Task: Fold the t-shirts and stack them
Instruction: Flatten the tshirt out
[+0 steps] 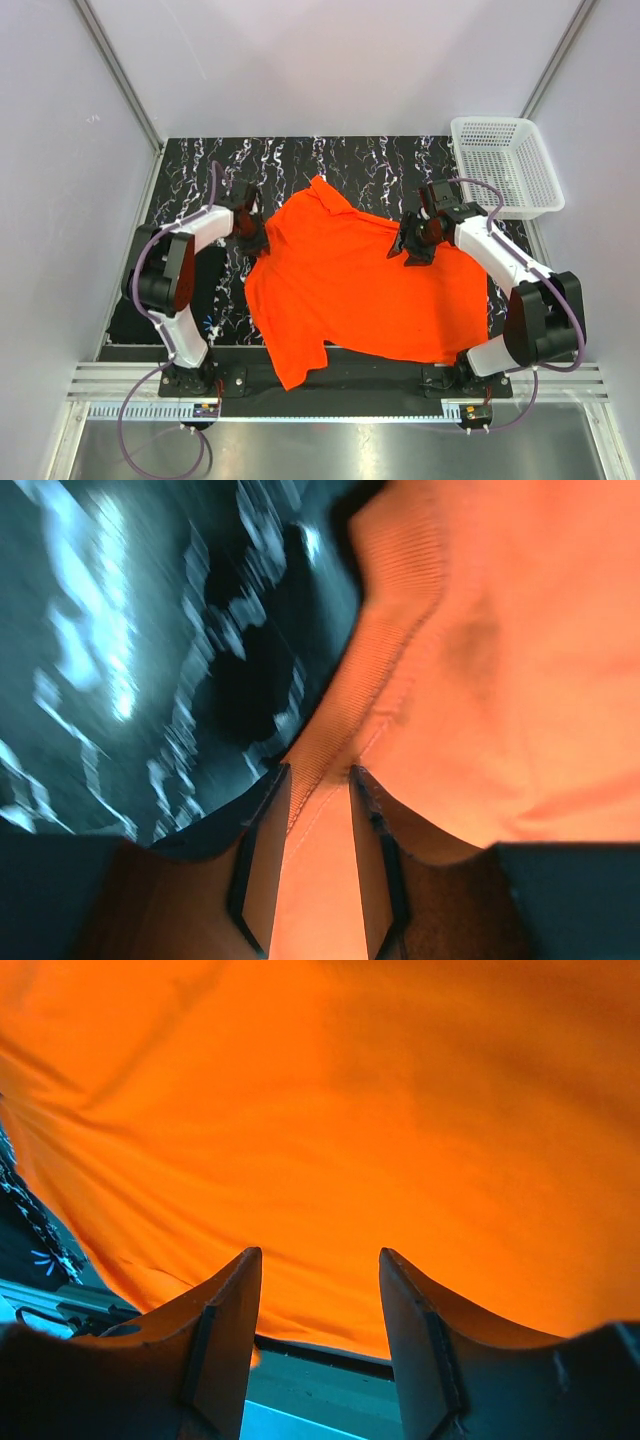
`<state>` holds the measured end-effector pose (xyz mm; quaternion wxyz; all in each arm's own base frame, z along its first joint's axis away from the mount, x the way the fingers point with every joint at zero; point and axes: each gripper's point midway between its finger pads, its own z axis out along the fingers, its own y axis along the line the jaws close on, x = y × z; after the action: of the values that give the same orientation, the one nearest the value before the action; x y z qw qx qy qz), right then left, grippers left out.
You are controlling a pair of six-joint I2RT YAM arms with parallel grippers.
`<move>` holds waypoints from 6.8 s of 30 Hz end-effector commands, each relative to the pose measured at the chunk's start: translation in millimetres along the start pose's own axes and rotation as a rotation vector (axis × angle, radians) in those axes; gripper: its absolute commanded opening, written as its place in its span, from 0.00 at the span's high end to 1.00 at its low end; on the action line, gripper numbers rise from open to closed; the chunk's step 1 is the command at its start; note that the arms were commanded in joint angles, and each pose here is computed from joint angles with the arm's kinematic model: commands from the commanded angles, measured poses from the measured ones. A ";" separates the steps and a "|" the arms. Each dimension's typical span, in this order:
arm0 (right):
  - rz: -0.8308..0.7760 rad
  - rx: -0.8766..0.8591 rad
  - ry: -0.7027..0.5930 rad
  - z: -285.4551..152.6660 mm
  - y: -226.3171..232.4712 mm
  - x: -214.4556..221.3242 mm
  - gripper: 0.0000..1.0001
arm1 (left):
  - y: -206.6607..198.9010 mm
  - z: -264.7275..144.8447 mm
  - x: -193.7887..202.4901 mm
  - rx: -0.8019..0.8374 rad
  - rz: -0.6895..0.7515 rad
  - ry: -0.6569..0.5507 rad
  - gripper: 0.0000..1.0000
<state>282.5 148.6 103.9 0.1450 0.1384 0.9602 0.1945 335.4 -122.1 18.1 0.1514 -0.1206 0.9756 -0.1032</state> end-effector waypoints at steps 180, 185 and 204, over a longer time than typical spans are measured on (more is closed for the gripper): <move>-0.001 -0.328 -0.302 202.6 151.6 -248.2 0.96 | -33.1 8.4 -1.3 0.099 -0.067 0.019 0.56; -0.008 -0.302 -0.327 210.1 142.3 -257.3 0.96 | -32.0 8.6 0.5 0.095 -0.073 0.019 0.56; -0.075 -0.231 -0.649 108.6 123.1 -367.3 0.91 | -25.3 -6.4 -0.5 0.078 -0.048 -0.027 0.55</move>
<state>681.2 163.3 67.3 0.4188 0.1714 0.8628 0.2252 345.0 -155.5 23.3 0.1600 -0.1459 0.9623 -0.1647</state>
